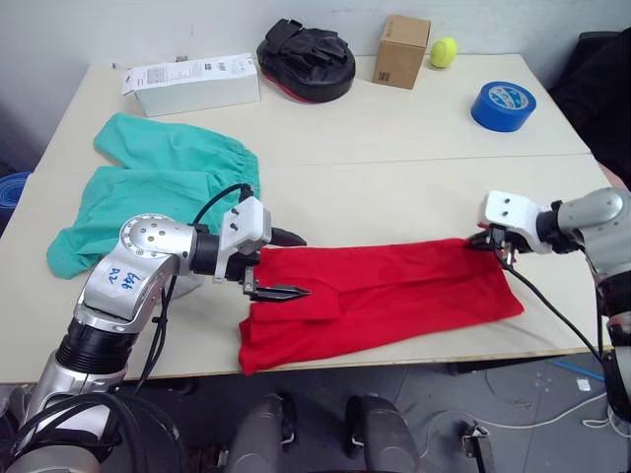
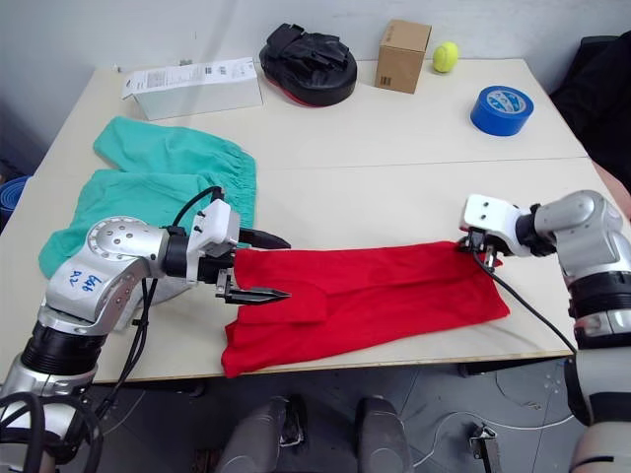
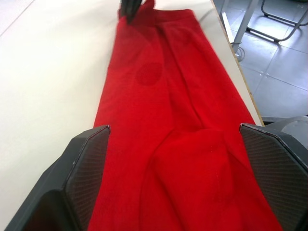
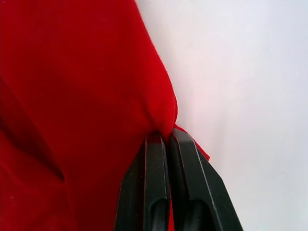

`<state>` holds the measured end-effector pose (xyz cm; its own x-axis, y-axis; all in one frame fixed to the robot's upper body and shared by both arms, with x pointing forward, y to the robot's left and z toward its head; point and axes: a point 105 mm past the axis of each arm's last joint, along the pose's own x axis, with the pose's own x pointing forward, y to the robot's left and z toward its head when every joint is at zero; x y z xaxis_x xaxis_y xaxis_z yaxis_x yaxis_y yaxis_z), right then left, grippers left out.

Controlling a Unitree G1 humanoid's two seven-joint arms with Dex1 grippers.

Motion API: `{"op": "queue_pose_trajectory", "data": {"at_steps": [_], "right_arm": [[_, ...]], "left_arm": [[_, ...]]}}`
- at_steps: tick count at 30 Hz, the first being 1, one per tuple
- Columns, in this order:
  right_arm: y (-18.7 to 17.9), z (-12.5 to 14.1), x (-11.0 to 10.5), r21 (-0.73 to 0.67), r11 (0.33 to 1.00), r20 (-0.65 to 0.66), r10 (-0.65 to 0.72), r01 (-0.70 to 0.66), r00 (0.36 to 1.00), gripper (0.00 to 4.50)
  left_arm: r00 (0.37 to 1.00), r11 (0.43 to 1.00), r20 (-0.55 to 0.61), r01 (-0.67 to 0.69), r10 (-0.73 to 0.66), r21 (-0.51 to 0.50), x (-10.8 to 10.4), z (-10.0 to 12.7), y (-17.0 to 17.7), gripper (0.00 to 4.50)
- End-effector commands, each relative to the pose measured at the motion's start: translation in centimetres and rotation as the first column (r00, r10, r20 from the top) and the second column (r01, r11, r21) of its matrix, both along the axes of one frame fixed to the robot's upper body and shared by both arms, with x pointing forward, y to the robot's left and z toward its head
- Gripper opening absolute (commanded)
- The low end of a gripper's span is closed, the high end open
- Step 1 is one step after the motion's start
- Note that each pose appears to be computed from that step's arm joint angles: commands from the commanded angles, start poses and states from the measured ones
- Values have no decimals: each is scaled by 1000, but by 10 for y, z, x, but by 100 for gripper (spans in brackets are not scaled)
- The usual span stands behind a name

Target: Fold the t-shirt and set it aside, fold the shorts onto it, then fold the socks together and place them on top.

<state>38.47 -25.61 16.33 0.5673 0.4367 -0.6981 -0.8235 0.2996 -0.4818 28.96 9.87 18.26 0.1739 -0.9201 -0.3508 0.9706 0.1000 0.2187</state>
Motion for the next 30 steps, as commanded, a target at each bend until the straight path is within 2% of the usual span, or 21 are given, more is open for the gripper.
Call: {"op": "queue_pose_trajectory", "data": {"at_steps": [1, 7, 12, 15, 27, 30], "right_arm": [[11, 18, 17, -11, 1000, 94, 12, -11, 996, 6], [38, 34, 44, -51, 999, 163, 24, -16, 986, 6], [33, 41, 54, -218, 976, 203, 40, 6, 978, 6], [35, 50, 63, -224, 973, 266, 6, 55, 964, 6], [40, 43, 61, -202, 979, 208, 7, 36, 978, 6], [39, 42, 61, -211, 977, 221, 12, 36, 975, 69]], "left_arm": [[999, 1000, 50, -3, 4, -16, 1, 10, -2, 450], [998, 999, 61, -34, 35, -25, 2, 11, 2, 450], [995, 997, 68, -67, 69, -28, 1, 11, 8, 450], [994, 996, 70, -88, 90, -29, 1, 11, 11, 450], [993, 995, 71, -94, 96, -31, 4, 10, 10, 450], [994, 996, 69, -85, 87, -30, 6, 10, 8, 450]]}}
